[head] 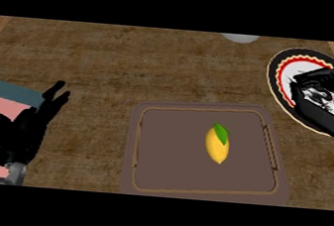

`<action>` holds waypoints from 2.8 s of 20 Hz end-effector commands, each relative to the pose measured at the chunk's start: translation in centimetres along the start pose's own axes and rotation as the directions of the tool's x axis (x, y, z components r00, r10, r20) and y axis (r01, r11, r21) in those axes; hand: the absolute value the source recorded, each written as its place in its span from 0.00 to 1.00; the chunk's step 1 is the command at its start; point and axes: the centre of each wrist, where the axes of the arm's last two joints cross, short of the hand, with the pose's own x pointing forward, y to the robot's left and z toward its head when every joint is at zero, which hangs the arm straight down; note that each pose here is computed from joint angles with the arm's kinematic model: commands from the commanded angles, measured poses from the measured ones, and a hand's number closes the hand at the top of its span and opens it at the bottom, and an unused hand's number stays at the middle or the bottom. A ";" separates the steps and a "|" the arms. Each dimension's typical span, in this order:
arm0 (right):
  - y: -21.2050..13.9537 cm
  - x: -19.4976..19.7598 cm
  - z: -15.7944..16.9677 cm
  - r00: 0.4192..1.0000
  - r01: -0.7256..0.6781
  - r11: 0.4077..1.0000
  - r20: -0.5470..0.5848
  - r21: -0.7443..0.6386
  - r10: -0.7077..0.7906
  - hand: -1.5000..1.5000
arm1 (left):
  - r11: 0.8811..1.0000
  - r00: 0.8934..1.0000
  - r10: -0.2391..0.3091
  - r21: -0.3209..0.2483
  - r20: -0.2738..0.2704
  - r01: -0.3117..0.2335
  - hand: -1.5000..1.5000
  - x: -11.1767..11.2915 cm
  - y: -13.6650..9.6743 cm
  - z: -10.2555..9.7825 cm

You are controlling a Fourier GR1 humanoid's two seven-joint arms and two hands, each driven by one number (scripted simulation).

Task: Pick the lemon from the tray and place it in the plate

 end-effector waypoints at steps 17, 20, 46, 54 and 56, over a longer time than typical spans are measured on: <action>-4.2 4.0 1.8 0.918 -0.376 0.860 0.012 0.345 0.396 0.00 | 0.982 0.956 0.122 -0.107 -0.266 -0.155 0.50 -5.7 -4.7 1.3; -2.4 6.3 1.5 0.895 -0.412 0.811 0.017 0.415 0.446 0.00 | 0.980 0.959 0.130 -0.117 -0.250 -0.163 0.50 -4.1 -4.6 -0.4; 10.7 5.3 4.3 0.790 -0.454 0.677 -0.090 0.580 0.607 0.00 | 0.981 0.963 0.117 -0.121 -0.242 -0.150 0.50 -5.0 -6.5 0.9; 13.4 4.8 3.4 0.692 -0.558 0.613 -0.095 0.559 0.716 0.00 | 0.977 0.958 0.133 -0.130 -0.256 -0.170 0.50 -6.2 -5.7 0.8; 13.5 3.4 4.4 0.691 -0.558 0.617 -0.101 0.556 0.716 0.00 | 0.977 0.960 0.125 -0.136 -0.251 -0.163 0.50 -5.9 -5.4 0.5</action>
